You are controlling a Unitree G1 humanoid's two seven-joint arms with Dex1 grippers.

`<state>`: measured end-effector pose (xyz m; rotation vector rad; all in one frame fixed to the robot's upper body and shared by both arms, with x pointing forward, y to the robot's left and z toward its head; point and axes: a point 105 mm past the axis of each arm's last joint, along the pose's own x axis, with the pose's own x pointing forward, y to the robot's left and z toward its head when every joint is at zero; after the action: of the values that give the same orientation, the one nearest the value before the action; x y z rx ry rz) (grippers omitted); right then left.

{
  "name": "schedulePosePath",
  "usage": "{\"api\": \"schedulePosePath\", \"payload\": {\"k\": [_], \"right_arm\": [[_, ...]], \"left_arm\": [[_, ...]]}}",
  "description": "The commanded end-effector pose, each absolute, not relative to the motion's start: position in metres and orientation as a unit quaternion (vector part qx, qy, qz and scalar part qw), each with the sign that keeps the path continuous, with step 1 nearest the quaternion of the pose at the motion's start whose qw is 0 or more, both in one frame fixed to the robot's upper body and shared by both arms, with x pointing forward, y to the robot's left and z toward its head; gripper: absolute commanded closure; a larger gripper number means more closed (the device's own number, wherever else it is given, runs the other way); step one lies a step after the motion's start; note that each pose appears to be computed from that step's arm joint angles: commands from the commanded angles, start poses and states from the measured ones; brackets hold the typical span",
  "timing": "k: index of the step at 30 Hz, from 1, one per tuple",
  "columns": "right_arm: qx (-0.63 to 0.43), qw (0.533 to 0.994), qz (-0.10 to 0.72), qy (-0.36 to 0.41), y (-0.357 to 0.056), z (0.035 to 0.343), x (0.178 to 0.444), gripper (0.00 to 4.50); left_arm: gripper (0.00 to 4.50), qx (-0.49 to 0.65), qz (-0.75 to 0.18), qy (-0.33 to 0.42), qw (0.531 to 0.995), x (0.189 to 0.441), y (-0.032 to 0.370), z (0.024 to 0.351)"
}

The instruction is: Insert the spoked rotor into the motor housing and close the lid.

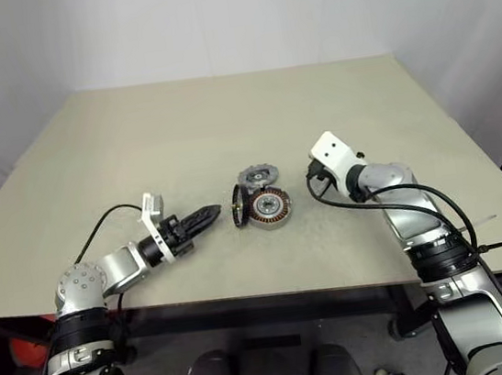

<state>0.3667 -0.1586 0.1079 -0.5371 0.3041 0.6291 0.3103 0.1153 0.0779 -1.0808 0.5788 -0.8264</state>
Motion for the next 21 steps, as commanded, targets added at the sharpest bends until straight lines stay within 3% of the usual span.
{"api": "schedulePosePath", "payload": {"k": [1, 10, 13, 21], "right_arm": [[-0.267, 0.904, 0.312, 0.118, -0.152, 0.124, 0.370, 4.50], [-0.266, 0.904, 0.313, 0.117, -0.151, 0.124, 0.369, 4.50], [-0.266, 0.904, 0.314, 0.117, -0.151, 0.123, 0.369, 4.50], [-0.268, 0.903, 0.316, 0.116, -0.148, 0.122, 0.369, 4.50]], "left_arm": [[3.48, -0.486, -0.391, 0.236, 0.745, 0.314, 0.118, 0.093], [3.48, -0.462, -0.399, 0.227, 0.759, 0.315, 0.117, 0.097], [3.48, -0.395, -0.423, 0.209, 0.788, 0.315, 0.112, 0.106], [3.48, -0.292, -0.468, 0.206, 0.808, 0.319, 0.095, 0.119]]}}
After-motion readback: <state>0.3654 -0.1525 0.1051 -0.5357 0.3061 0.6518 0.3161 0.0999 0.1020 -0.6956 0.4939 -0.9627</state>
